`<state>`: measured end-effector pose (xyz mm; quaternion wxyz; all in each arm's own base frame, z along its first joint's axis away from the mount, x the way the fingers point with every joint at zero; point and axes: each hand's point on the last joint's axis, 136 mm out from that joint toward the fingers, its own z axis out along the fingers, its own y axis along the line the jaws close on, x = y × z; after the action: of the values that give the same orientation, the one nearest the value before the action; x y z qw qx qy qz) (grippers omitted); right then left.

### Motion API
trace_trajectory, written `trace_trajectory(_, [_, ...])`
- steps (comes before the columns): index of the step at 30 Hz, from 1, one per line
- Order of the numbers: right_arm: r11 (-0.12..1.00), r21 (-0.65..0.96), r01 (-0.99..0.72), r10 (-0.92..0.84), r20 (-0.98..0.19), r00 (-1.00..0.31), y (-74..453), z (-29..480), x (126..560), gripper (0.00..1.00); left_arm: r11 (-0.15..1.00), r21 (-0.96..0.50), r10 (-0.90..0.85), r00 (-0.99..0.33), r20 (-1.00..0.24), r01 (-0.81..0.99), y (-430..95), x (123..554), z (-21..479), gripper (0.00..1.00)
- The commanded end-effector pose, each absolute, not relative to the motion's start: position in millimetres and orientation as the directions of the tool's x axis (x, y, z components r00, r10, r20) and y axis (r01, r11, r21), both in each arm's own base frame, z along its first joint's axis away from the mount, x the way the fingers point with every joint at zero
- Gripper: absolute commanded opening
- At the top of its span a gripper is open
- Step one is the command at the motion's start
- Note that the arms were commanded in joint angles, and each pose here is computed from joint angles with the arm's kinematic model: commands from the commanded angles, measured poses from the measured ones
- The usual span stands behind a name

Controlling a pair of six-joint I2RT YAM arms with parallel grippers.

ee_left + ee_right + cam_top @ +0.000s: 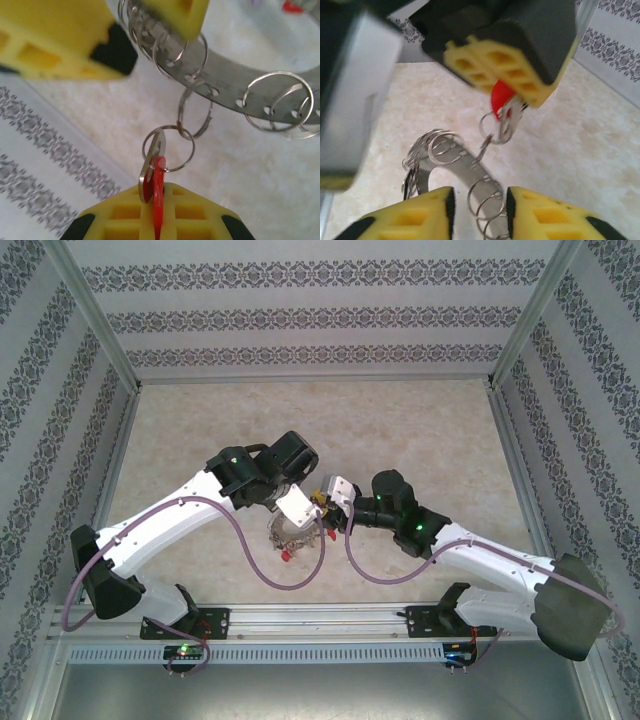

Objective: Put the keys on the keyring

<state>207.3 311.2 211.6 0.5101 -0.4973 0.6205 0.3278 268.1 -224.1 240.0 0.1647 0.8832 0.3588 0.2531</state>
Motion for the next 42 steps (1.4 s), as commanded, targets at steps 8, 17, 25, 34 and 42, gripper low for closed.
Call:
trace_trajectory(8, [0.520, -0.062, -0.852, -0.102, -0.995, 0.010, 262, 234, 240, 0.45, -0.817, 0.470, 0.576, 0.489, 0.655, 0.333, -225, 320, 280, 0.00])
trace_trajectory(17, [0.795, -0.085, -0.601, -0.050, -0.996, 0.074, 191, 249, 265, 0.98, -0.784, 0.478, 0.575, 0.175, 0.799, 0.395, -211, 377, 331, 0.00])
trace_trajectory(25, [0.902, -0.040, -0.429, 0.002, -0.995, 0.096, 140, 256, 267, 0.98, -0.838, 0.404, 0.497, 0.209, 0.842, 0.365, -216, 390, 336, 0.00])
trace_trajectory(34, [0.921, 0.019, -0.390, 0.063, -0.993, 0.099, 122, 258, 261, 0.98, -0.834, 0.419, 0.517, 0.244, 0.821, 0.358, -221, 391, 336, 0.00])
trace_trajectory(42, [0.911, 0.026, -0.412, 0.074, -0.992, 0.099, 125, 262, 260, 0.98, -0.781, 0.479, 0.605, 0.300, 0.737, 0.400, -215, 379, 321, 0.00])
